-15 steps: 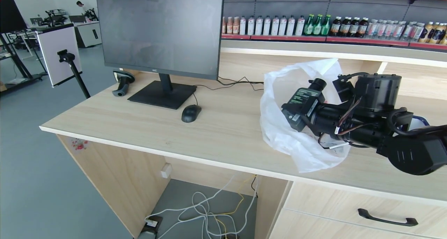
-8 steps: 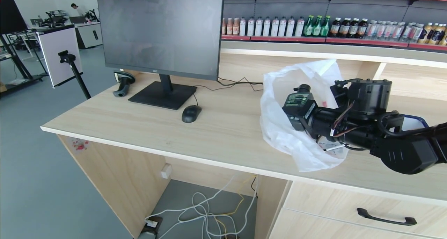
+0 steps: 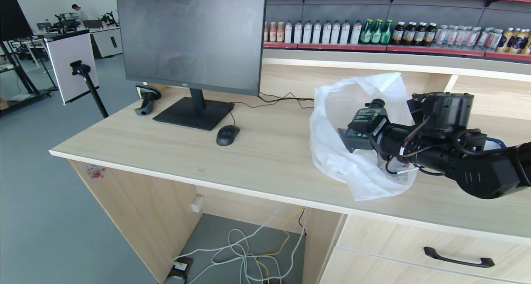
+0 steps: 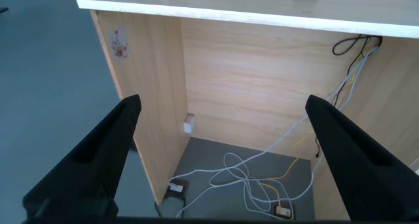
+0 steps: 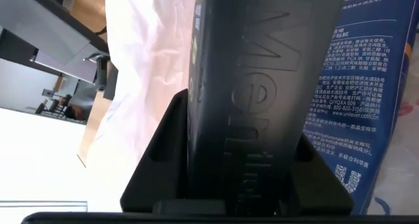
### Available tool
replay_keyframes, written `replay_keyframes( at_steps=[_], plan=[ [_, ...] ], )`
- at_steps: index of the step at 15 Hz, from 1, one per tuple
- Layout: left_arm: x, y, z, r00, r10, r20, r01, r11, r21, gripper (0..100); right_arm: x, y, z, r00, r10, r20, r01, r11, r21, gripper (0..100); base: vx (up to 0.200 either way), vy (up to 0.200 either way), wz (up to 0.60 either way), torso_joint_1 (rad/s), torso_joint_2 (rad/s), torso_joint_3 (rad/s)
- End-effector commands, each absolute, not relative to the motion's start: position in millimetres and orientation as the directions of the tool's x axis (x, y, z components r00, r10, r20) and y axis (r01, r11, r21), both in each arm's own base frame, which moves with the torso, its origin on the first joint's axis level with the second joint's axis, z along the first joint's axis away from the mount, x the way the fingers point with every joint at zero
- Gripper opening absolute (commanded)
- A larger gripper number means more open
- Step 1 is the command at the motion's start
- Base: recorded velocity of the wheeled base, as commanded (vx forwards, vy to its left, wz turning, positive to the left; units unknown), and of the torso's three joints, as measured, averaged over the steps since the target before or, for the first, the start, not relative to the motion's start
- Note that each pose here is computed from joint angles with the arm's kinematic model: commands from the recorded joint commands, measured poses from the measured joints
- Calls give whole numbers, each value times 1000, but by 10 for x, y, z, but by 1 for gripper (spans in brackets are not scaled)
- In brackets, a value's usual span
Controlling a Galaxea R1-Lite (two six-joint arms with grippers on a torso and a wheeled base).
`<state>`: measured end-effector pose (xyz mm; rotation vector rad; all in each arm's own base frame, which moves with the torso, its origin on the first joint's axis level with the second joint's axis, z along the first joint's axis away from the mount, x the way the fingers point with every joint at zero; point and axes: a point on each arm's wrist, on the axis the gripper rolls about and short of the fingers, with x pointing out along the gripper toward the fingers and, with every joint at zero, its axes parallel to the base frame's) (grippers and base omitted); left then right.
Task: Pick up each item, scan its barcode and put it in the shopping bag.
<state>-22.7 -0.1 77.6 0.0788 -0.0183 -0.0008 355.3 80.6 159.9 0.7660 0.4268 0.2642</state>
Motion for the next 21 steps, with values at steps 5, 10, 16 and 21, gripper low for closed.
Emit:
replay_keyframes(
  at_steps=[5,10,16,21],
  plan=[
    [-227,-1,776,1000,-2,18,0,997,80,100,3493,753,1423,868,364,-338,-26,714,700,100,0,0,0,0,0,0],
    [-227,-1,777,1000,-2,20,0,997,80,100,3554,759,1436,900,339,-272,-72,734,676,100,0,0,0,0,0,0],
    [-227,-1,777,1000,-2,20,0,997,80,100,3406,723,1898,934,343,-104,-205,750,629,100,0,0,0,0,0,0],
    [-227,-1,777,1000,-2,20,0,997,77,100,2999,758,2604,911,380,160,-410,797,443,100,0,0,0,0,0,0]
  ],
)
